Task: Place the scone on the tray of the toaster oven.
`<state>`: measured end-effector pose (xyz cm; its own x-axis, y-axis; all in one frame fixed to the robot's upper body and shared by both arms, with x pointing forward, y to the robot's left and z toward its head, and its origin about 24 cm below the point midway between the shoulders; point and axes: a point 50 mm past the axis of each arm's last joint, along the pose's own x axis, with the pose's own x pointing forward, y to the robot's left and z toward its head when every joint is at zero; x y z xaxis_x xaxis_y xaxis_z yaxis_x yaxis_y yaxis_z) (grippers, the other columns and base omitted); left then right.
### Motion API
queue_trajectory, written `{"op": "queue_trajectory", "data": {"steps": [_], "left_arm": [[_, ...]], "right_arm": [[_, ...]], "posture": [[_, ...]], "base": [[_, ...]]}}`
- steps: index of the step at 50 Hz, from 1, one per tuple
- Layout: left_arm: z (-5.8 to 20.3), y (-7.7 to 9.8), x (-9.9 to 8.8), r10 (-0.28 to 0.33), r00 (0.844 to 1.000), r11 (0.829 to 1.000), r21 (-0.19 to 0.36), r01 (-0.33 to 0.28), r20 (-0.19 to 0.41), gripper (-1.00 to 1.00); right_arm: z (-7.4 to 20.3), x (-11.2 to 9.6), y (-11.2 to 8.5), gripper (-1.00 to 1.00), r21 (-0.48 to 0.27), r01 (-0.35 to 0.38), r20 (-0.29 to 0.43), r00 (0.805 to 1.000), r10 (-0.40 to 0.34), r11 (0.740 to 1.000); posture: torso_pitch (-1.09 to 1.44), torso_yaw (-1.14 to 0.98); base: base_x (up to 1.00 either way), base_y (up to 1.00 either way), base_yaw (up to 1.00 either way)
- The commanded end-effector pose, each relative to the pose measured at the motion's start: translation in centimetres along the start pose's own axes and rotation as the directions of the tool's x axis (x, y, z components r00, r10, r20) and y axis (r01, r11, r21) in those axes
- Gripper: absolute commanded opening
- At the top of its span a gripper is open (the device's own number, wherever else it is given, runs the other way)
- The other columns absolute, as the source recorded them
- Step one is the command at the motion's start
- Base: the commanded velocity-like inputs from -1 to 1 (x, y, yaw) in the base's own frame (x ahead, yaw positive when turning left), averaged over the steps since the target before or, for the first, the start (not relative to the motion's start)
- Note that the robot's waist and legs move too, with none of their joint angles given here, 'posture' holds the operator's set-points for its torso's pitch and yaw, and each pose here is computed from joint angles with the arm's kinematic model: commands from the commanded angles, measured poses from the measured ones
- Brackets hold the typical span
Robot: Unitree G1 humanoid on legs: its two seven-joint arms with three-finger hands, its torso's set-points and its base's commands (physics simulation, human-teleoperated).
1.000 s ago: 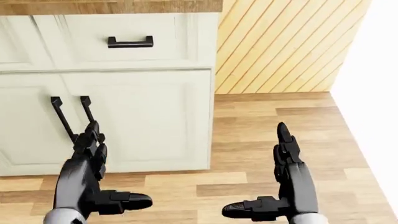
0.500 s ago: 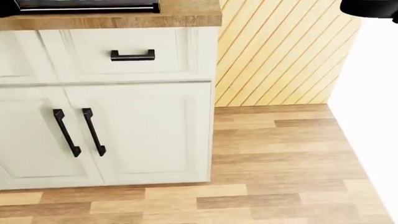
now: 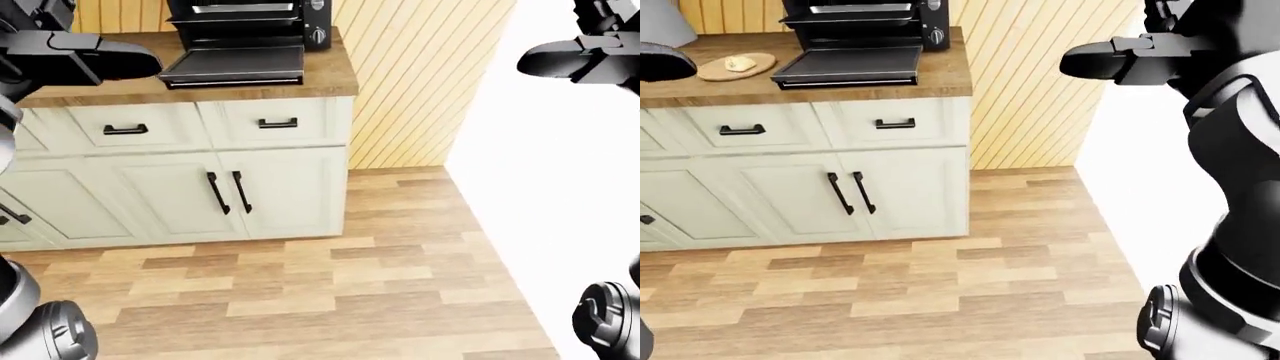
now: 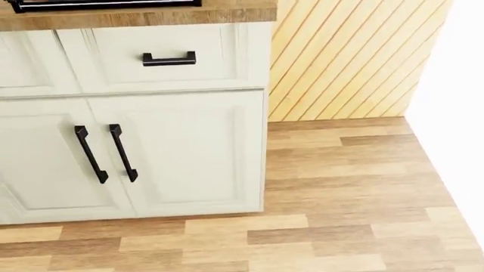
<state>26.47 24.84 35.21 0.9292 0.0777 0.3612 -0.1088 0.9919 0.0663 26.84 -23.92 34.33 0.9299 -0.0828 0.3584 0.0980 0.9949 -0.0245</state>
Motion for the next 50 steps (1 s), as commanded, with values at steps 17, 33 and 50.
{"op": "queue_trajectory", "data": {"steps": [17, 33, 50], "left_arm": [[1.6, 0.6, -0.2, 0.035, 0.996, 0.999, -0.004, -0.035, 0.084, 1.00], [1.7, 0.6, -0.3, 0.034, 0.996, 0.999, -0.007, -0.034, 0.086, 1.00], [1.7, 0.6, -0.3, 0.034, 0.996, 0.999, -0.002, -0.034, 0.086, 1.00]], "right_arm": [[1.1, -0.1, 0.3, 1.00, -0.004, -0.006, 0.075, 0.997, 0.007, 1.000], [0.6, -0.2, 0.8, 1.00, -0.011, -0.015, 0.066, 0.998, 0.016, 1.000], [0.4, -0.2, 1.0, 1.00, -0.021, -0.021, 0.061, 0.998, 0.023, 1.000]], "posture": [[0.00, 0.00], [0.00, 0.00], [0.00, 0.00]], "base": [[0.00, 0.15, 0.00], [0.00, 0.16, 0.00], [0.00, 0.17, 0.00]]}}
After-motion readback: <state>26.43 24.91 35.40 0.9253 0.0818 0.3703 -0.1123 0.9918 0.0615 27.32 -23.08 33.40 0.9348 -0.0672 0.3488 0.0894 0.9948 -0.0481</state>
